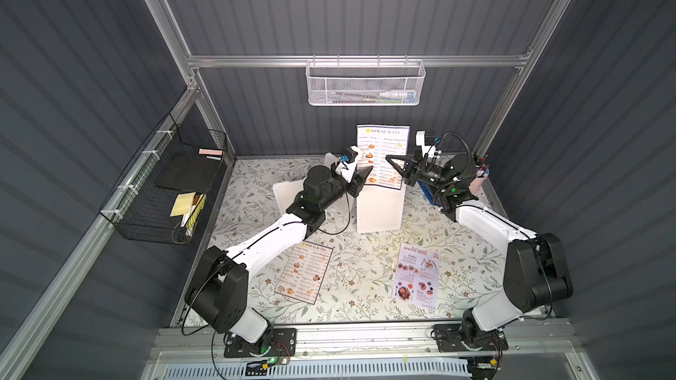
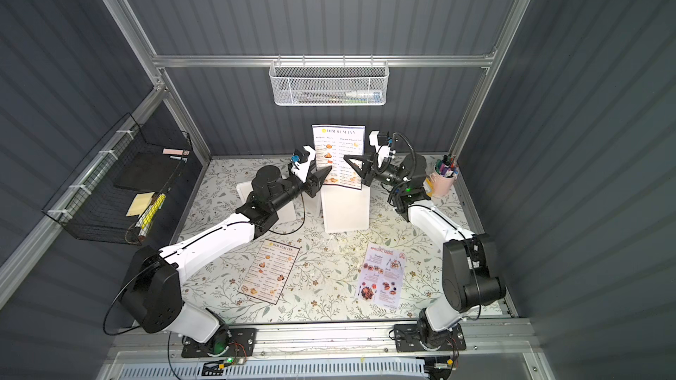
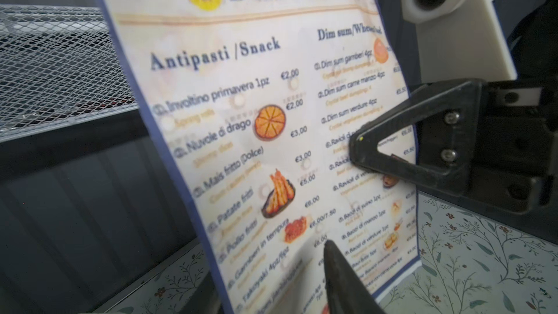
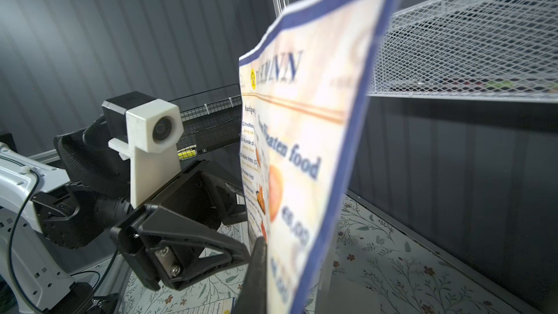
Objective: Insert the menus into the narrow rack
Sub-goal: Insert the menu into the narrow rack.
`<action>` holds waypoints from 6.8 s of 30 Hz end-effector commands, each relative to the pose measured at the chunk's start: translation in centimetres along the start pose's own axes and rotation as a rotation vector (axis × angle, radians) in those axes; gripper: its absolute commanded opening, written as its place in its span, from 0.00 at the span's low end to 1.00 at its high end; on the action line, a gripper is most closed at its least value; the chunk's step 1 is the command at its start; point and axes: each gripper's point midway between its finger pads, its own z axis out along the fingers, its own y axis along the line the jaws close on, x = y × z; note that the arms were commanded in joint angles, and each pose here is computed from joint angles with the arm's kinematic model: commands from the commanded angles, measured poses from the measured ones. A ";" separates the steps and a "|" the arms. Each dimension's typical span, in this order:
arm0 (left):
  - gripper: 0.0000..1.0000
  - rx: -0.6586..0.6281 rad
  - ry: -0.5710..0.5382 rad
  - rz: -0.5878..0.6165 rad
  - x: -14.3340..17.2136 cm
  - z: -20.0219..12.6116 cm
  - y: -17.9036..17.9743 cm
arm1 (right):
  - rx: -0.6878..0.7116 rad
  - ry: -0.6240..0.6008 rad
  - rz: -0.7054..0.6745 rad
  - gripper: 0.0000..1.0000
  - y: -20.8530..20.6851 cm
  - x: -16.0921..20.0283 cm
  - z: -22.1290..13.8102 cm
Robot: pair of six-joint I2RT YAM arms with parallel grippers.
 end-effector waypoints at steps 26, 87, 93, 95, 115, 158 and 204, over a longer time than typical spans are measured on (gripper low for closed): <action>0.03 0.194 -0.116 0.045 -1.7 -1.8 -2.7 | -0.055 -0.166 -0.037 0.15 2.9 -5.0 -1.0; 0.00 0.198 -0.117 0.101 -2.7 -2.2 -2.8 | -0.108 -0.214 0.030 0.40 -0.4 -5.4 -1.1; 0.00 0.187 -0.114 0.100 -2.4 -2.2 -2.6 | -0.126 -0.206 0.038 0.14 0.0 -5.7 -1.1; 0.00 0.181 -0.114 0.095 -2.5 -2.1 -2.5 | -0.124 -0.206 0.040 0.05 0.0 -5.6 -1.1; 0.33 0.180 -0.111 0.065 -2.1 -0.8 -1.8 | -0.082 -0.231 0.036 0.00 -1.8 -5.2 -0.8; 0.46 0.132 -0.040 0.030 3.2 3.2 2.4 | -0.045 -0.173 0.115 0.00 -7.2 0.3 0.9; 0.12 0.164 -0.067 0.030 2.3 1.1 1.5 | -0.031 -0.172 0.152 0.00 -4.6 0.2 -0.5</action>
